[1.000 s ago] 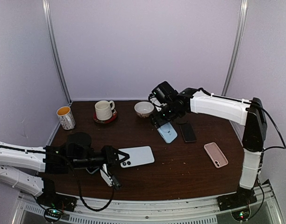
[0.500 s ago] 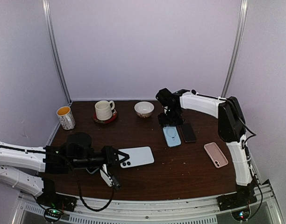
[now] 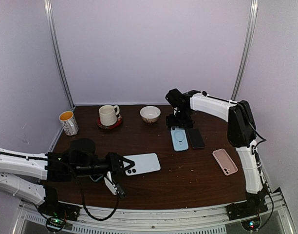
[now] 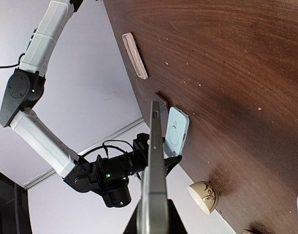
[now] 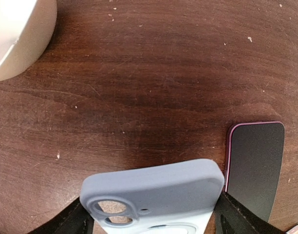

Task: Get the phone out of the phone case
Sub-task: Place the phone case at the center of the board, then pass from the left arm to the right

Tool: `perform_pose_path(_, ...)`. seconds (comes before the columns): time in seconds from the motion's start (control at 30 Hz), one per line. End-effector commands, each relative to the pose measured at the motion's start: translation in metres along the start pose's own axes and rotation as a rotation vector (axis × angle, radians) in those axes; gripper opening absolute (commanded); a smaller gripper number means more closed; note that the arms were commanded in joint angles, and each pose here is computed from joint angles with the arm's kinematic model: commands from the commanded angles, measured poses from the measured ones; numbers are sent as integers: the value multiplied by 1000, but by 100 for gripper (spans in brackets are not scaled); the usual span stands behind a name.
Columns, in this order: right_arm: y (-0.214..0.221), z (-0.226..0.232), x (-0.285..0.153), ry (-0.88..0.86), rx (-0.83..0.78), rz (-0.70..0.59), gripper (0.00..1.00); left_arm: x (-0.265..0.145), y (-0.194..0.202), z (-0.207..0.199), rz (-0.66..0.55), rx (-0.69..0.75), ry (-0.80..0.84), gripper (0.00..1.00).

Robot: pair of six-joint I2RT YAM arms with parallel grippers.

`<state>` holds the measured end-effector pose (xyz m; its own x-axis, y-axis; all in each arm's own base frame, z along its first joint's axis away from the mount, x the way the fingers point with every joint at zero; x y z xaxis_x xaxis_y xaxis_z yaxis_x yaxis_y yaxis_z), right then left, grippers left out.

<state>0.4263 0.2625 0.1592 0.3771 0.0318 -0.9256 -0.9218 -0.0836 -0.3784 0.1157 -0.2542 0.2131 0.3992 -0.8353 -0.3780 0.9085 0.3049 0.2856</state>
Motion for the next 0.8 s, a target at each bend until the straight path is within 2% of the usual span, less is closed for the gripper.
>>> perform_pose_path(0.0, -9, -4, -14, -5, 12, -22, 90, -2, 8, 16, 38, 1, -74, 0)
perform_pose_path(0.17, -17, -9, -47, -26, -18, -86, 99, -2, 8, 16, 36, 1, -70, 0)
perform_pose_path(0.37, -16, -12, -104, -135, -155, -191, 100, -2, 7, 16, 36, 2, -70, 0)
perform_pose_path(0.57, 17, -9, -158, -277, -419, -337, 100, -2, 7, 16, 30, -2, -73, 0)
perform_pose_path(0.77, 71, -9, -199, -379, -713, -507, 100, -1, 6, 15, 23, -8, -72, 0)
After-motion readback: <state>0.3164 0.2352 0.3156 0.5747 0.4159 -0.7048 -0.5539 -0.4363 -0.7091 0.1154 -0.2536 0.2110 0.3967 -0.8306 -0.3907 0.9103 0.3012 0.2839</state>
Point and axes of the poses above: each gripper's point midway between its finger pads, its own x axis out along the fingers, its own z axis along the line the jaws close on, y = z × x, the point moved 9 cm from there along -x, back along the fingers, and after that the axes turned 4 degrees about -x, right-handed, at the moved point
